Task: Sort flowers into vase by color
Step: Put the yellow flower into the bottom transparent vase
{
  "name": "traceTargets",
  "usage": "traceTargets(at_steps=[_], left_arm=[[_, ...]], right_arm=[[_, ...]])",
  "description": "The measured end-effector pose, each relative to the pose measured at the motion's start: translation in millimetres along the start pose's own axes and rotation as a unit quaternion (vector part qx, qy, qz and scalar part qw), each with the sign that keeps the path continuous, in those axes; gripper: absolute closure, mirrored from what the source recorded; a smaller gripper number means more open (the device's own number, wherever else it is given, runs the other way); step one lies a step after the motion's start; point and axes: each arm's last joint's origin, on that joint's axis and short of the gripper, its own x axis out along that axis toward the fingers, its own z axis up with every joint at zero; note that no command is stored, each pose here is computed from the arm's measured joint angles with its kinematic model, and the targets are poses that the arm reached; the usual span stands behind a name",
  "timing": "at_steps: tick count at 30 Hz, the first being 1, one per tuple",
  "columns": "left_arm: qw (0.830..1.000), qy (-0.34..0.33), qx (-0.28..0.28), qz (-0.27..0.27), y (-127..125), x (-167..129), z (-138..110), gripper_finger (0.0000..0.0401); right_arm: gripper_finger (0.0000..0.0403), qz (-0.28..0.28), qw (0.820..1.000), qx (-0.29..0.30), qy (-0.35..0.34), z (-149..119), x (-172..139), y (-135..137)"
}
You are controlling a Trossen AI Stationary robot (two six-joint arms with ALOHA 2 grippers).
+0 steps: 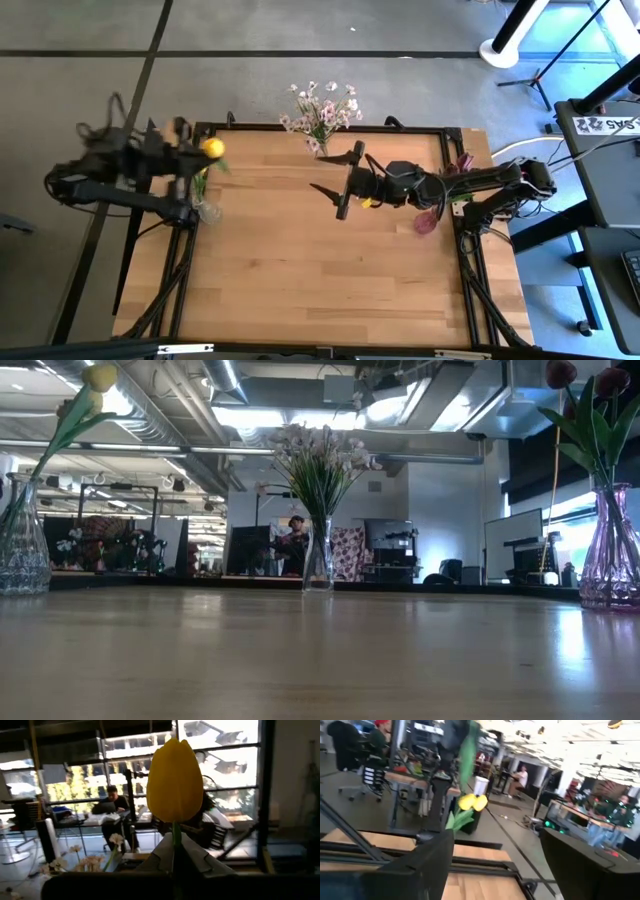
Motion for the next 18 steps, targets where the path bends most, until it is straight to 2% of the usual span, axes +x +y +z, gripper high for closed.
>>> traceTargets(at_steps=[3, 9, 13, 18], left_arm=[[0.999, 0.026, 0.005, -0.023, 5, -35, 6, 0.0399], [0.999, 0.018, 0.012, -0.037, 14, -94, 2, 0.0399], [0.999, 0.015, 0.007, -0.037, 17, -117, -7, 0.0399], [1.0, 0.022, 0.006, -0.02, 18, -124, -15, 0.0399]], right_arm=[[0.0108, -0.01, 1.0, 0.009, 0.004, 0, 0, -1], [0.0113, -0.013, 0.999, 0.029, -0.001, 1, 0, -1], [0.0113, -0.024, 0.999, 0.041, 0.002, 0, 0, -2], [0.0113, -0.025, 0.999, 0.048, 0.002, 0, 0, -2]])
